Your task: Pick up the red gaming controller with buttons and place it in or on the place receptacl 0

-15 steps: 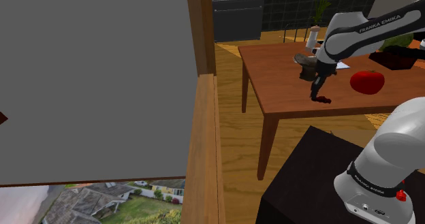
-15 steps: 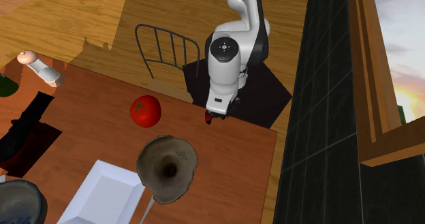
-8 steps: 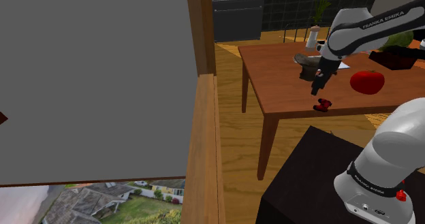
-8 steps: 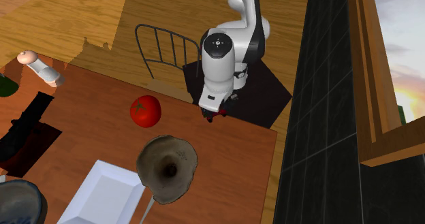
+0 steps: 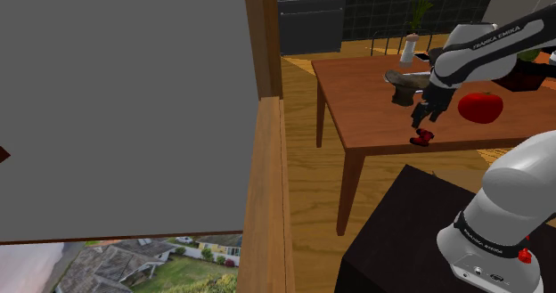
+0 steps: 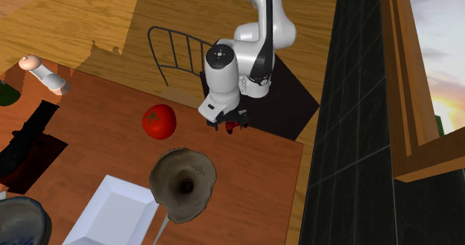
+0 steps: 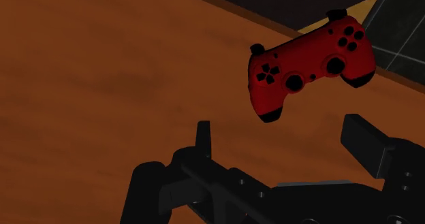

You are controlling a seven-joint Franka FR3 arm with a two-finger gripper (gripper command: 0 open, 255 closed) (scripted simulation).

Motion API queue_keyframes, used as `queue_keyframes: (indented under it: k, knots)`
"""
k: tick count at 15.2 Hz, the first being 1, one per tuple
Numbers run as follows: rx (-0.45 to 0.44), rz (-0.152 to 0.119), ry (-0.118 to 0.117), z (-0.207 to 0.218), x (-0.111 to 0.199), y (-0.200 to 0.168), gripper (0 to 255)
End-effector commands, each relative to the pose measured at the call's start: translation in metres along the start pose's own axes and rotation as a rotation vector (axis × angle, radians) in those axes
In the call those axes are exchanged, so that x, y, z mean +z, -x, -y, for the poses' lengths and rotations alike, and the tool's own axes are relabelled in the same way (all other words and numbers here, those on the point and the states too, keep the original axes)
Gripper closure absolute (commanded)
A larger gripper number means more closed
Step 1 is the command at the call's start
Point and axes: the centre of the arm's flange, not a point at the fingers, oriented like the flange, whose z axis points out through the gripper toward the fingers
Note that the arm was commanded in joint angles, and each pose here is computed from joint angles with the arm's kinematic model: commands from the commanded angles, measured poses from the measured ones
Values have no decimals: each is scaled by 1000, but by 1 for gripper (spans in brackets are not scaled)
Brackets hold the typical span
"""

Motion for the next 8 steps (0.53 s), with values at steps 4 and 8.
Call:
queue_keyframes:
  k: [4, 8]
  knots:
    - [3, -1, 0, 0, 24, 0, 0]
    - [3, -1, 0, 0, 24, 0, 0]
